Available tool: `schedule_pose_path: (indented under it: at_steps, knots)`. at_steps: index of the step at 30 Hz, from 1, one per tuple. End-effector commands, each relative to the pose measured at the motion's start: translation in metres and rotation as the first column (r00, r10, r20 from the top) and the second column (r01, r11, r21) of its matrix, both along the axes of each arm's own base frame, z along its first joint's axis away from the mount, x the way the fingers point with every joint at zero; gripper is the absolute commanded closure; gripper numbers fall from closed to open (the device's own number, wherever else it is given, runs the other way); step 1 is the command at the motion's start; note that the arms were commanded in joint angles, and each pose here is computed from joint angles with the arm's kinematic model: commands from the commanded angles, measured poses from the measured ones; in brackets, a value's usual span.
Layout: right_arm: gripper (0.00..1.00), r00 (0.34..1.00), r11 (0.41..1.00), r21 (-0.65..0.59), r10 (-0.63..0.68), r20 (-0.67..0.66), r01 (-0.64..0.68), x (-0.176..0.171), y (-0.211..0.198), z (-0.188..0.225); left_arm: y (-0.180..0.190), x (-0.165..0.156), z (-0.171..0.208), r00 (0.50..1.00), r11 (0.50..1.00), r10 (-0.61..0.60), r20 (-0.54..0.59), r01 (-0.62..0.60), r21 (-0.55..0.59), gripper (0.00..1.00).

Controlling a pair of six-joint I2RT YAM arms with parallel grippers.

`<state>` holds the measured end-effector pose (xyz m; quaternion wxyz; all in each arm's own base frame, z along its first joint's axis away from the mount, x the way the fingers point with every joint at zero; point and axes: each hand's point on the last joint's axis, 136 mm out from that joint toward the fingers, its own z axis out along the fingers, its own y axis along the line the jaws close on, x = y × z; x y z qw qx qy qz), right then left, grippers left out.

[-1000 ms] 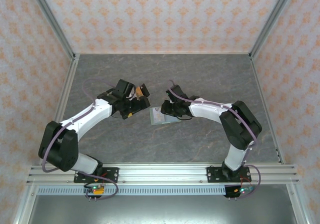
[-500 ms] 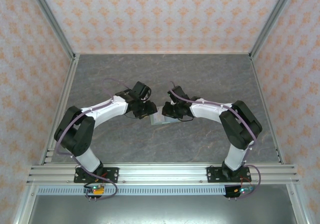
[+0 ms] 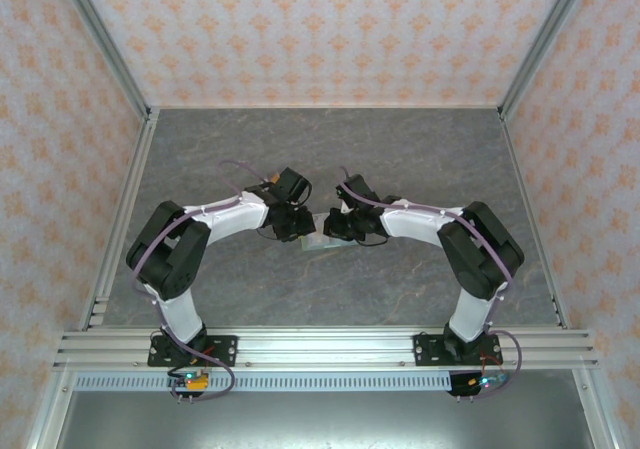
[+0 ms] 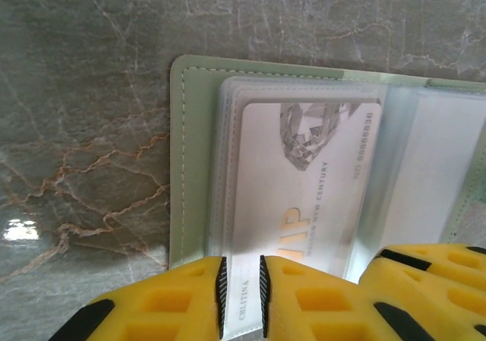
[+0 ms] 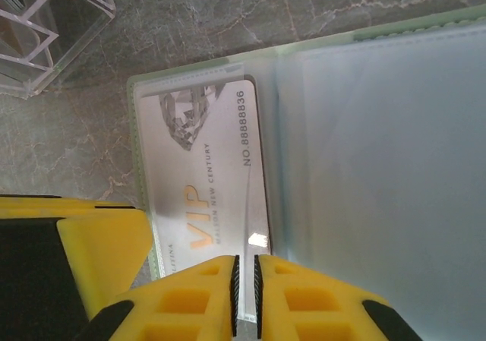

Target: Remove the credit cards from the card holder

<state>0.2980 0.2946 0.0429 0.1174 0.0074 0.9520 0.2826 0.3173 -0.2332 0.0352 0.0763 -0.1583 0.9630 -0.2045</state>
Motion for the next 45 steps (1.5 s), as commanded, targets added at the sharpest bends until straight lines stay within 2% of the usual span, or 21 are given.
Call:
schedule_pose_path:
  at_steps: [1, 5, 18, 26, 37, 45]
  knots:
    - [0.83, 1.0, 0.999, -0.045, -0.001, -0.015, 0.0, 0.0, -0.008, -0.014, 0.0, 0.008, -0.002, 1.0, 0.999, 0.019, 0.017, -0.019, 0.026, 0.79]
    - [0.79, 1.0, 0.998, -0.069, -0.008, -0.019, 0.006, 0.0, -0.011, -0.019, 0.004, 0.005, -0.009, 1.0, 0.999, 0.022, 0.005, -0.022, 0.043, 0.8]
    - [0.8, 0.999, 0.999, 0.02, 0.048, -0.025, -0.047, -0.003, 0.005, -0.017, 0.01, -0.004, -0.028, 0.999, 0.997, 0.026, -0.034, -0.024, 0.07, 0.86]
    - [0.8, 0.998, 0.998, 0.03, 0.057, -0.034, -0.056, -0.004, 0.008, -0.02, 0.011, -0.007, -0.034, 0.998, 0.997, 0.027, -0.049, -0.023, 0.076, 0.86]
    - [0.85, 0.996, 0.969, 0.23, 0.094, 0.003, -0.093, 0.0, 0.024, 0.013, 0.007, -0.01, -0.037, 0.998, 0.999, 0.015, -0.056, -0.012, 0.046, 0.85]
    - [0.83, 0.993, 0.948, 0.293, 0.117, 0.033, -0.122, -0.001, 0.03, 0.029, -0.001, -0.008, -0.034, 0.998, 1.0, 0.012, -0.056, -0.011, 0.004, 0.84]
